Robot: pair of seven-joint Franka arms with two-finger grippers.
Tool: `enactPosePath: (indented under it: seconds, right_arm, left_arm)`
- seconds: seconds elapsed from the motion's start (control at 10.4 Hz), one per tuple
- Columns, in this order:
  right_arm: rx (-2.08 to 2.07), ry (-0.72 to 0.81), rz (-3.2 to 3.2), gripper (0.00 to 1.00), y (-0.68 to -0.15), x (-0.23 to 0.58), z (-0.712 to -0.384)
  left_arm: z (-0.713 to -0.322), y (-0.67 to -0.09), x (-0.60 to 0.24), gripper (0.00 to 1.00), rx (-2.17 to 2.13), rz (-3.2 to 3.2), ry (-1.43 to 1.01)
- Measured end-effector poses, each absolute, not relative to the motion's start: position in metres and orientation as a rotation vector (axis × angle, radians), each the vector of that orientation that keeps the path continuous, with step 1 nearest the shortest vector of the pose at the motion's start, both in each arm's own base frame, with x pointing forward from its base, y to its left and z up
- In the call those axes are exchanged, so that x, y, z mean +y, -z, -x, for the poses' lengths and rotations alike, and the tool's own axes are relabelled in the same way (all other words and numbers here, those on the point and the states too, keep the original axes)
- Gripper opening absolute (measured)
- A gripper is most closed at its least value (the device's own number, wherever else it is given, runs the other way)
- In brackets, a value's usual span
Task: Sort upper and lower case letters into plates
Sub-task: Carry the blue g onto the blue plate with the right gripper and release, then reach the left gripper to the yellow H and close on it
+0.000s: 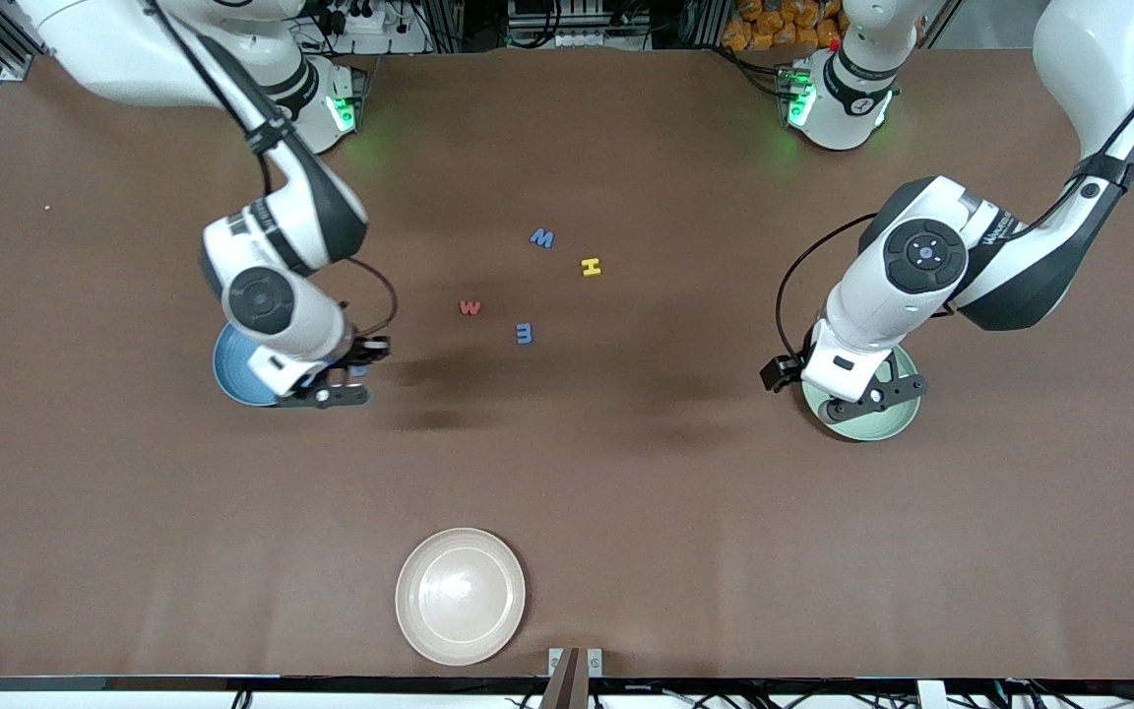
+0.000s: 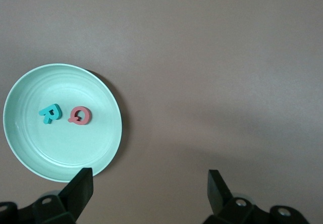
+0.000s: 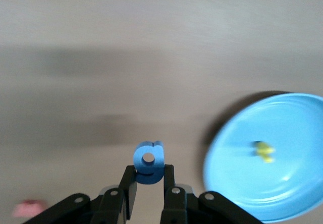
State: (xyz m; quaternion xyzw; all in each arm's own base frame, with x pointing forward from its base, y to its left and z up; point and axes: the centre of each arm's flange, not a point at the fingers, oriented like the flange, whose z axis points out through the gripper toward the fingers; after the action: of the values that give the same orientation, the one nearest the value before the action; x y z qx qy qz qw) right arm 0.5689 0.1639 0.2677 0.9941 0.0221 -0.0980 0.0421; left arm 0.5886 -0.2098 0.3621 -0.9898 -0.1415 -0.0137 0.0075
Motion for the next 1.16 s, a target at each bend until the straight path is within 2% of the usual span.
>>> enactPosePath:
  seconds: [0.39, 0.77, 0.87, 1.16]
  right_arm:
    - [0.027, 0.412, -2.989, 0.26, -0.238, 0.078, -0.558]
    - [0.022, 0.444, -2.988, 0.27, -0.221, 0.063, -0.545]
    - [0.017, 0.445, -2.988, 0.35, -0.221, 0.061, -0.545]
    - [-0.125, 0.521, -3.015, 0.78, -0.248, 0.047, -0.556]
  left_arm:
    - [-0.573, -0.365, -0.249, 1.00, -0.468, 3.100, 0.046]
    - [-0.500, -0.360, -0.374, 1.00, -0.639, 3.080, 0.022]
    - [-0.480, -0.355, -0.400, 1.00, -0.652, 3.078, 0.002]
    - [-0.430, -0.315, -0.453, 1.00, -0.597, 3.067, -0.076]
